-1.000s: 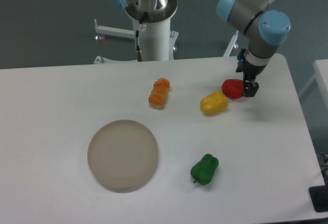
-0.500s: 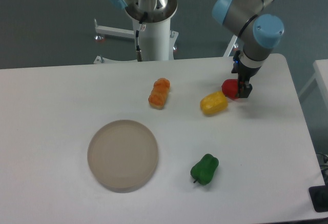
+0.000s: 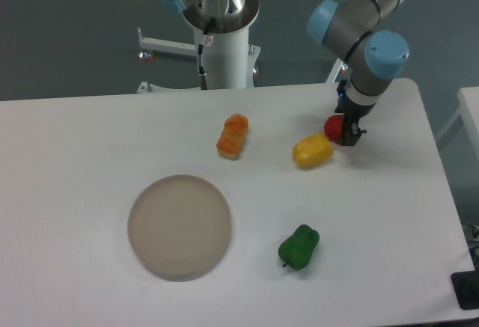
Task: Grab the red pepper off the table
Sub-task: 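Lower the gripper around the red pepper and close on it, then lift the gripped red pepper up off the table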
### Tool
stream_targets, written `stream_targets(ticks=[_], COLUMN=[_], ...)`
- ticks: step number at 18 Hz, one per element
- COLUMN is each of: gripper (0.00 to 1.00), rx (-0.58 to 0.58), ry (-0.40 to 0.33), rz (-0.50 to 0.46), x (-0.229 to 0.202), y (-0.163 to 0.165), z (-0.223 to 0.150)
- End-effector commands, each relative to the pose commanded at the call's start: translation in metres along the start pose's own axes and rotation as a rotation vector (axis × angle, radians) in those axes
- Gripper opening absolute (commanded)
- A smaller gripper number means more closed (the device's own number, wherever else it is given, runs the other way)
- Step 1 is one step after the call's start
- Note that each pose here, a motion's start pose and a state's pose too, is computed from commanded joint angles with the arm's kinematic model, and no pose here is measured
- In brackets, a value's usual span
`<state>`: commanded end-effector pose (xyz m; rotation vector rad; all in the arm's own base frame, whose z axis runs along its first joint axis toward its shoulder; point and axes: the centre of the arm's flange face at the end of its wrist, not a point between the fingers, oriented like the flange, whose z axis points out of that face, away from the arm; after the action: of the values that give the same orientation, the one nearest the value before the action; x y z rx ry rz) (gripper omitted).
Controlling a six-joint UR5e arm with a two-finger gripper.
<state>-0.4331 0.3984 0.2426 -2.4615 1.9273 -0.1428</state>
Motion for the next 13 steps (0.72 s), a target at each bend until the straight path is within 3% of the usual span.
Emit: stream_targets(ticks=[1, 3, 7, 13], gripper=[0.47, 0.40, 0.40, 0.39], rx=[-0.004, 0.007, -0.004, 0.047], ry=[-0.004, -0.030, -0.058, -0.030], rz=[-0.002, -0.006, -0.038, -0.144], x=[-0.001, -0.003, -0.005, -0.032], y=[0.002, 0.003, 0.013, 0.023], z=[-0.003, -0.008, -0.030, -0.089])
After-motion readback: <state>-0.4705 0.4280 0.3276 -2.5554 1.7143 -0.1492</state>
